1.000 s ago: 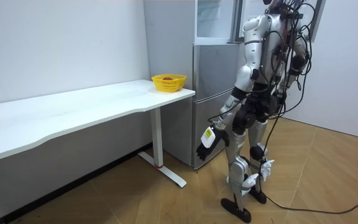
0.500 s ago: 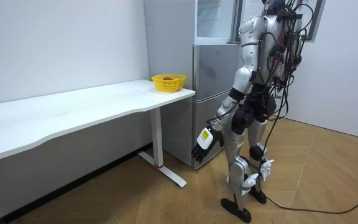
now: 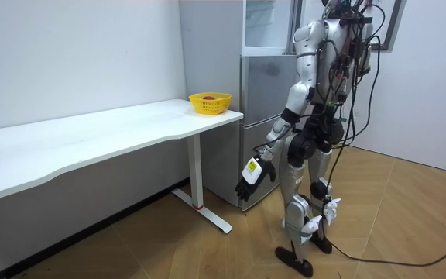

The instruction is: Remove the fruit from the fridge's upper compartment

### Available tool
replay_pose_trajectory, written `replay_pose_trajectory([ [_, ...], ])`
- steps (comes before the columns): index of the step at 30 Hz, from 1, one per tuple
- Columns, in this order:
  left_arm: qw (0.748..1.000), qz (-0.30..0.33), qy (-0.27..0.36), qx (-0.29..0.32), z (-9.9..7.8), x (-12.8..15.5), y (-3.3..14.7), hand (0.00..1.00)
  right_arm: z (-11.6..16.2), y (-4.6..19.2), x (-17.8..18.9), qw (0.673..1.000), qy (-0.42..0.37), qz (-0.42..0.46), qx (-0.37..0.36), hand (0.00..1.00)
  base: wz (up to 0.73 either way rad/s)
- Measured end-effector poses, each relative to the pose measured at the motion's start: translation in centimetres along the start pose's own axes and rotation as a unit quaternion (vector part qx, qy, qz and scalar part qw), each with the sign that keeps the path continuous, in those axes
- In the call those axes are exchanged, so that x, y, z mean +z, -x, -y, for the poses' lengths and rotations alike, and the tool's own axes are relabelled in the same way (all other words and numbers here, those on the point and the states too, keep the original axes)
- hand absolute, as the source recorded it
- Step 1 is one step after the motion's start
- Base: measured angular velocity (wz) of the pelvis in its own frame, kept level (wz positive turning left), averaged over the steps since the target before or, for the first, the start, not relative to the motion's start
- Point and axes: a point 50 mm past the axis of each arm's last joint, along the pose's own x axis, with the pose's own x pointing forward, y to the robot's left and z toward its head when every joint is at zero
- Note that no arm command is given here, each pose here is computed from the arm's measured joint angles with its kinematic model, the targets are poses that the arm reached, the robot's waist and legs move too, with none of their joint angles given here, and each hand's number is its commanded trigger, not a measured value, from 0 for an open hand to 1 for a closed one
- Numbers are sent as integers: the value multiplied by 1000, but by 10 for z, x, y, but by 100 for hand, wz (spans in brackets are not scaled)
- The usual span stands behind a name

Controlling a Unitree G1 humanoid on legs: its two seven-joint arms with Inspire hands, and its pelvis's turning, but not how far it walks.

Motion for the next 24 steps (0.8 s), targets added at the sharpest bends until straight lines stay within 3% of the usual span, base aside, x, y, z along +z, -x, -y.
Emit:
replay_pose_trajectory([
  [12,1000,-7,-11,-12,6,-3,1,0,-19,9,33,979,154,128,-31,0,-3],
  [24,1000,10,0,-19,9,2,1,0,-32,19,32,974,191,108,-61,0,-1],
])
